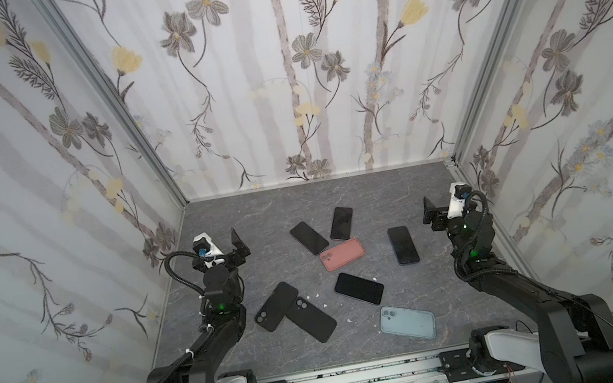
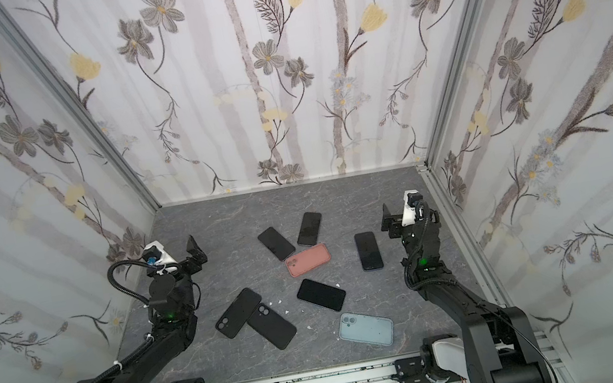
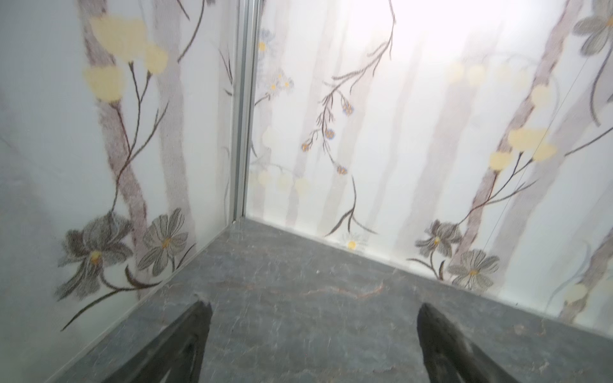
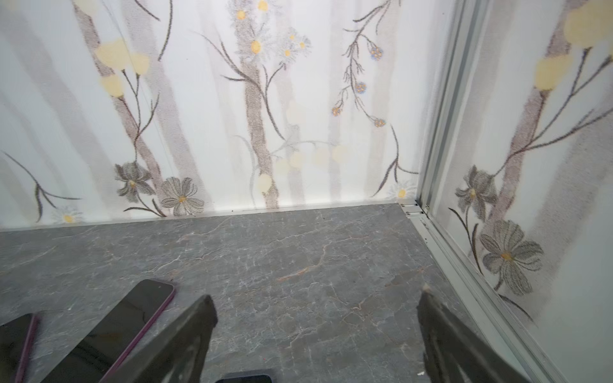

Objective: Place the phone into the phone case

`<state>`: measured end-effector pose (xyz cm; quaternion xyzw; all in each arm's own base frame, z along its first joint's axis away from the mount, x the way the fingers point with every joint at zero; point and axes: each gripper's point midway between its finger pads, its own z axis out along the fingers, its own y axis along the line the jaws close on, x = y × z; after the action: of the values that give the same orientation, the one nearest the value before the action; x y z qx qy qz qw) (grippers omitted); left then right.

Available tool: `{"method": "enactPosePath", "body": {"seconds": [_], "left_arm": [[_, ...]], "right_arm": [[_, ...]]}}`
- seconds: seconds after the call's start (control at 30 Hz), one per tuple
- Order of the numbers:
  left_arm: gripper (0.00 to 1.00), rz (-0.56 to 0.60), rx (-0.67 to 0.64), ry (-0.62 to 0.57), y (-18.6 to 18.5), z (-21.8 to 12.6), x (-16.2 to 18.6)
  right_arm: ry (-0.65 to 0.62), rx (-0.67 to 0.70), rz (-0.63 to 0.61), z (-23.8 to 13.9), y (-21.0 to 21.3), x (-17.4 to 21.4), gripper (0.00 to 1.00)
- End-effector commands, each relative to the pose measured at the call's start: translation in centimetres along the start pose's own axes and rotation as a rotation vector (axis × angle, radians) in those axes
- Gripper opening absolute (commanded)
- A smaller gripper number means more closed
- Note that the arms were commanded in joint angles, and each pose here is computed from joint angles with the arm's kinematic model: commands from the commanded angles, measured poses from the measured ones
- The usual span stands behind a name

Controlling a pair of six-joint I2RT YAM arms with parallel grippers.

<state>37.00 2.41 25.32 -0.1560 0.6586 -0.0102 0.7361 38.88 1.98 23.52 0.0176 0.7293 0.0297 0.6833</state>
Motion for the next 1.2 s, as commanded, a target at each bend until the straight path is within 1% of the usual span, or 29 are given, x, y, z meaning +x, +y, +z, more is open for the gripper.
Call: {"method": "enactPosePath", "body": {"seconds": [0.0, 0.07, 0.13, 0.27, 0.37, 0.47, 0.6, 0.73, 0.83, 0.93, 1.0, 1.1, 1.17], "left_arm": [[0.94, -0.091, 0.051, 0.084, -1.8, 0.0, -0.7], [0.93, -0.128, 0.101, 0.098, -3.3, 0.0, -2.5], [0.9, -0.185, 0.119, 0.115, -4.4, -0.2, -4.0], [0.88, -0.291, 0.226, 0.197, -7.7, -0.7, -5.7], [0.86, -0.289, 0.317, 0.283, -10.9, -1.4, -5.7], [0.86, -0.242, 0.414, 0.367, -14.4, -2.6, -5.2], [0.86, -0.168, 0.546, 0.478, -18.6, -5.2, -3.3], [0.86, -0.079, 0.647, 0.605, -21.1, -8.3, -0.1], [0.84, -0.018, 0.664, 0.7, -21.9, -10.5, 2.7], [0.82, 0.047, 0.689, 0.786, -22.7, -12.9, 5.9], [0.81, 0.084, 0.667, 0.843, -22.9, -13.8, 8.1], [0.78, 0.08, 0.633, 0.932, -23.1, -14.6, 10.9], [0.78, 0.074, 0.626, 0.963, -23.3, -15.1, 12.0]], "right_arm": [[0.156, -0.036, -0.01, -0.4, 1.8, 1.5, 0.93], [0.179, -0.066, -0.004, -0.7, 3.2, 0.6, 0.93], [0.207, -0.092, 0.023, -1.2, 4.3, -0.1, 0.91], [0.273, -0.147, 0.1, -2.3, 6.2, -0.8, 0.87], [0.316, -0.186, 0.138, -3.1, 7.8, -1.7, 0.84], [0.339, -0.229, 0.159, -4.1, 9.4, -2.3, 0.83], [0.384, -0.286, 0.17, -5.6, 11.5, -2.7, 0.81], [0.425, -0.331, 0.174, -7.0, 13.2, -2.8, 0.79], [0.461, -0.361, 0.16, -8.1, 14.4, -2.4, 0.78], [0.529, -0.359, 0.143, -8.5, 14.9, -1.0, 0.76], [0.578, -0.356, 0.139, -8.6, 15.3, 0.3, 0.76], [0.646, -0.335, 0.14, -8.4, 15.4, 2.0, 0.75], [0.679, -0.321, 0.134, -8.2, 15.3, 2.9, 0.75]]}}
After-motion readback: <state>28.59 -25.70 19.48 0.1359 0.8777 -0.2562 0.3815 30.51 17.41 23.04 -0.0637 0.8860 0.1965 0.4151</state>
